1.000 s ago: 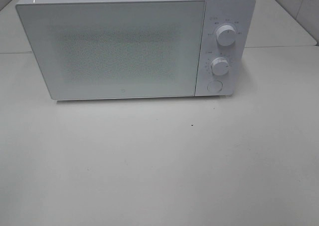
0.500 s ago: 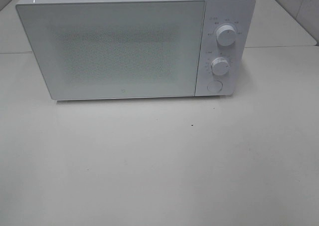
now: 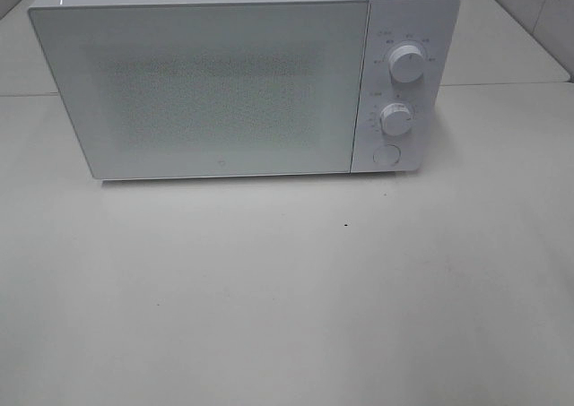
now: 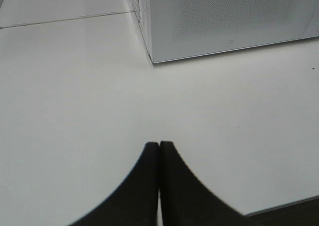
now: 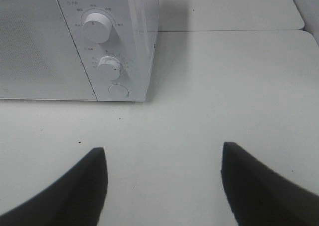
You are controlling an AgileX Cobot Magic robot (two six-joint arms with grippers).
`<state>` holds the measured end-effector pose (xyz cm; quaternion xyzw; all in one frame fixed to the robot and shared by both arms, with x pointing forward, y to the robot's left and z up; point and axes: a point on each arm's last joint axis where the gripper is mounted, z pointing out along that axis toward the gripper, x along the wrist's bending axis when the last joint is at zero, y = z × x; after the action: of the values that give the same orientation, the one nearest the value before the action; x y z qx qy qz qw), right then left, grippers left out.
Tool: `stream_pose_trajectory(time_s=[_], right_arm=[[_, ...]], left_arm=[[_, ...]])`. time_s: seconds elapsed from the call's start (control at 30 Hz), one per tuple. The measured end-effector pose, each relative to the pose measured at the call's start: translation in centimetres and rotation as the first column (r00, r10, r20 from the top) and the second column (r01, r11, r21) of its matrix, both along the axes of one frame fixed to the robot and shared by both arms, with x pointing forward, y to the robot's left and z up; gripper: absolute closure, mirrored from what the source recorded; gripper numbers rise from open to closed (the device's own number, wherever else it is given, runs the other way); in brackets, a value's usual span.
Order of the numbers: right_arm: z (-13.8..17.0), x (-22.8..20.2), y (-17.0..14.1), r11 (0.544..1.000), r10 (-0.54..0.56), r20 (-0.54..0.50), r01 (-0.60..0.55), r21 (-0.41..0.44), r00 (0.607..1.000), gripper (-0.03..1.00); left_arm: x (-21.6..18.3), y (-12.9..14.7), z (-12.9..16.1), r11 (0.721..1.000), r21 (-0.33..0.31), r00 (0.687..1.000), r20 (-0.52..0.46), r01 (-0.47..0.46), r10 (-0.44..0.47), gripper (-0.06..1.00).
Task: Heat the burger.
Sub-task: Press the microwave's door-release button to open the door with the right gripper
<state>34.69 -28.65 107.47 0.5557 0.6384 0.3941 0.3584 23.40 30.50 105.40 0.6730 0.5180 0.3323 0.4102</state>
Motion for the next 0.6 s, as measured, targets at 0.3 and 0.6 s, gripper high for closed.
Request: stream_pose_trajectory(time_s=[0.3, 0.6], right_arm=[[-2.1, 6.3, 0.5, 1.000, -0.011, -0.026, 0.011, -0.005, 1.000, 0.52], [-4.3, 10.7, 0.8, 1.000, -0.021, 0.018, 0.021, -0.004, 1.000, 0.83]], left_arm=[[0.0, 0.0, 0.0, 1.000, 0.000, 1.000, 0.000, 0.000, 0.000, 0.94], [0.0, 0.0, 0.0, 1.000, 0.000, 1.000, 0.000, 0.000, 0.000, 0.94]])
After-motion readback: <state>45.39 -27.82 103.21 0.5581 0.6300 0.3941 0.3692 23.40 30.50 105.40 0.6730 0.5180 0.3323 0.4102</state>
